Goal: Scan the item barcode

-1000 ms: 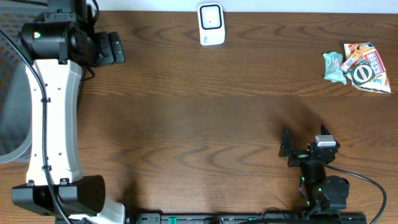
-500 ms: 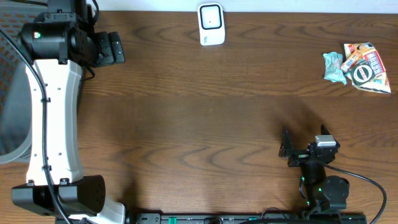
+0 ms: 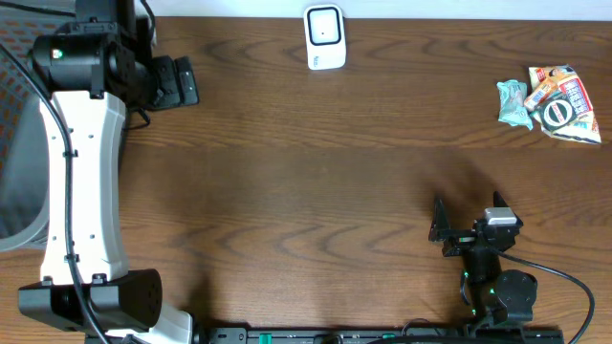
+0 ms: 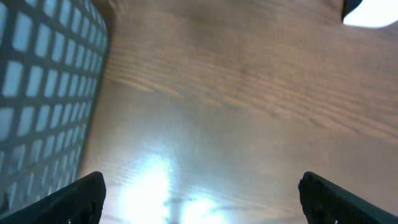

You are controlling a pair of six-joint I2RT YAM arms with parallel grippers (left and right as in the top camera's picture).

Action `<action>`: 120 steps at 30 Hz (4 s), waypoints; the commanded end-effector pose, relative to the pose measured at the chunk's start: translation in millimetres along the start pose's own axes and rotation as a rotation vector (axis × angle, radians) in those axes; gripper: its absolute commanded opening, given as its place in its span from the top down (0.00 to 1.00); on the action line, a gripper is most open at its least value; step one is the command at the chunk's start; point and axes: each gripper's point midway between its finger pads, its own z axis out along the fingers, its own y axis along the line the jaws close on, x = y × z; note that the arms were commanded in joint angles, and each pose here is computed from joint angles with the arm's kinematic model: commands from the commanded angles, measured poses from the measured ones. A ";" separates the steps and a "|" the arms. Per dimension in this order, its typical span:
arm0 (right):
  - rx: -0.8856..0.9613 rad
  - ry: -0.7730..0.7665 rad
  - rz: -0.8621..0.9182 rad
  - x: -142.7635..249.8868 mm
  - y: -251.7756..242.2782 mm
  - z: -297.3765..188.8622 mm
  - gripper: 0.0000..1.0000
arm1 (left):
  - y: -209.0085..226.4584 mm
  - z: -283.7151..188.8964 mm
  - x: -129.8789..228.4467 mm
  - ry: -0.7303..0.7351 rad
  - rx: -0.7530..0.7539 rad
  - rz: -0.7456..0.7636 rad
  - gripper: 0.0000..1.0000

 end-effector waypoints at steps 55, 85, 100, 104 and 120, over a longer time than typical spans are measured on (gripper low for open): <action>0.013 -0.002 0.014 -0.1 -2.8 -0.4 0.01 | 1.3 27.2 163.2 -0.656 0.228 0.152 0.02; 0.013 -0.002 0.014 -0.1 -2.8 -0.4 0.01 | 19.2 36.1 155.2 -1.152 0.267 0.021 0.02; 0.013 -0.002 0.014 -0.1 -2.8 -0.4 0.01 | 28.2 37.9 154.4 -1.153 0.225 -0.007 0.02; 0.013 -0.002 0.014 -0.1 -2.8 -0.4 0.01 | 30.6 57.9 163.5 -1.065 0.206 -0.011 0.02; 0.013 -0.002 0.014 -0.1 -2.8 -0.4 0.01 | 44.2 75.7 172.0 -0.989 0.159 -0.103 0.02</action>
